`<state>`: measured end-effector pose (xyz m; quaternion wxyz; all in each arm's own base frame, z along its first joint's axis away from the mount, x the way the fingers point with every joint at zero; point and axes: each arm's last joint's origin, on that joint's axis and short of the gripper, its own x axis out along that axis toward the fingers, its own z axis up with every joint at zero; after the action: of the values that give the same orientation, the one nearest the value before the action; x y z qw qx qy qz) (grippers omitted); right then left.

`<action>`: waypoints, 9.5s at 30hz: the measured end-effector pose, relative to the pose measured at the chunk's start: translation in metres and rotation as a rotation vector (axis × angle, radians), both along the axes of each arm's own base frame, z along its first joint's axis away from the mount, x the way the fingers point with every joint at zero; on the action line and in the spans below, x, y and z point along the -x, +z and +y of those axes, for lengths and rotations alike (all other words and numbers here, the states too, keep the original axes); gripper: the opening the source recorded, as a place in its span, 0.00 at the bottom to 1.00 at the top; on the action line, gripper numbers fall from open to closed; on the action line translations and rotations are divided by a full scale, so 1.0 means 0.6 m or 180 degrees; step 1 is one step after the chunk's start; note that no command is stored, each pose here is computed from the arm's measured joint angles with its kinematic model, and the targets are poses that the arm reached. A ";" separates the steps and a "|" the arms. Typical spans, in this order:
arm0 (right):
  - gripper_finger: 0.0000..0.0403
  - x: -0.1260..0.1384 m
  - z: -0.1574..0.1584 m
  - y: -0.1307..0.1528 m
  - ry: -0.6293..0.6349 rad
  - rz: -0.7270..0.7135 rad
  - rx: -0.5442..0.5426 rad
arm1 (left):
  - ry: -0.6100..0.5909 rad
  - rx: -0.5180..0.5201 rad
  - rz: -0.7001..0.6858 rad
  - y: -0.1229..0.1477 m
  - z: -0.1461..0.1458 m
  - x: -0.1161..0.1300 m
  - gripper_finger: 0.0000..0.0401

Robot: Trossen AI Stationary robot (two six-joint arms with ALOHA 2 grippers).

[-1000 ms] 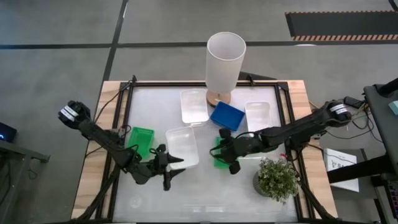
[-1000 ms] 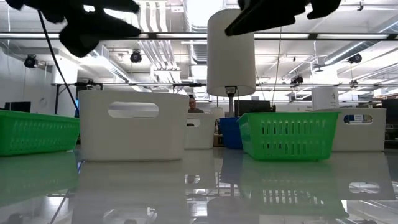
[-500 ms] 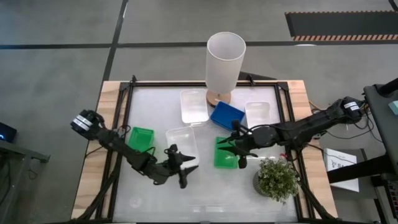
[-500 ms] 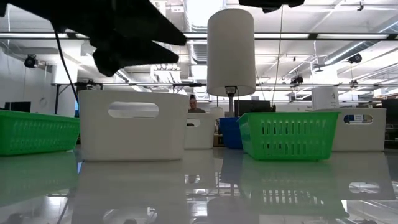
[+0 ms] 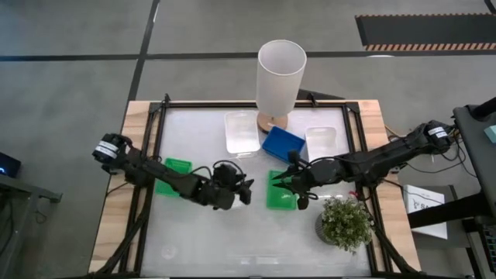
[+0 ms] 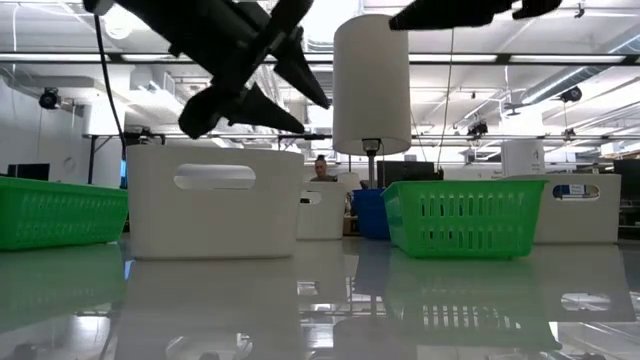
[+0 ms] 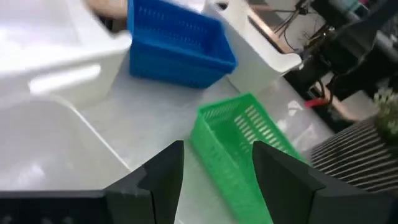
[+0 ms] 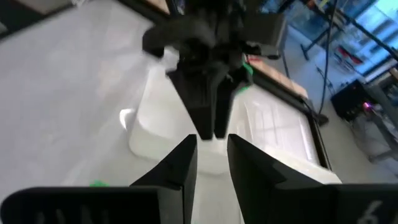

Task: Stack baskets by color
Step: Stack the bottom white bin on top of the top white bin on the table

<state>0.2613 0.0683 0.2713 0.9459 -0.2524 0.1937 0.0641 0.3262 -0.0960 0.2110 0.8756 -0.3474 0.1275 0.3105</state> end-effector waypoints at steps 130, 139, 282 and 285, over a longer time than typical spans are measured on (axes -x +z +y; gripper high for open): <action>0.17 0.019 -0.011 0.009 -0.0195 0.0080 0.0193 | -0.0732 0.0935 0.1048 0.061 -0.056 -0.046 0.00; 0.17 0.019 -0.011 0.008 -0.0182 0.0097 0.0226 | -0.0620 0.0975 0.1848 0.062 -0.062 -0.094 0.00; 0.17 0.217 -0.063 0.033 -0.0067 -0.0424 -0.0322 | -0.2120 -0.1371 0.2842 0.124 0.251 -0.048 0.00; 0.17 0.217 -0.063 0.033 -0.0067 -0.0424 -0.0322 | -0.2113 -0.1361 0.2847 0.123 0.252 -0.048 0.00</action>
<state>0.1312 0.0304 0.2909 0.9688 -0.2059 0.1295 0.0469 0.3550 0.0553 0.2846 0.8377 0.0595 0.5203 0.1551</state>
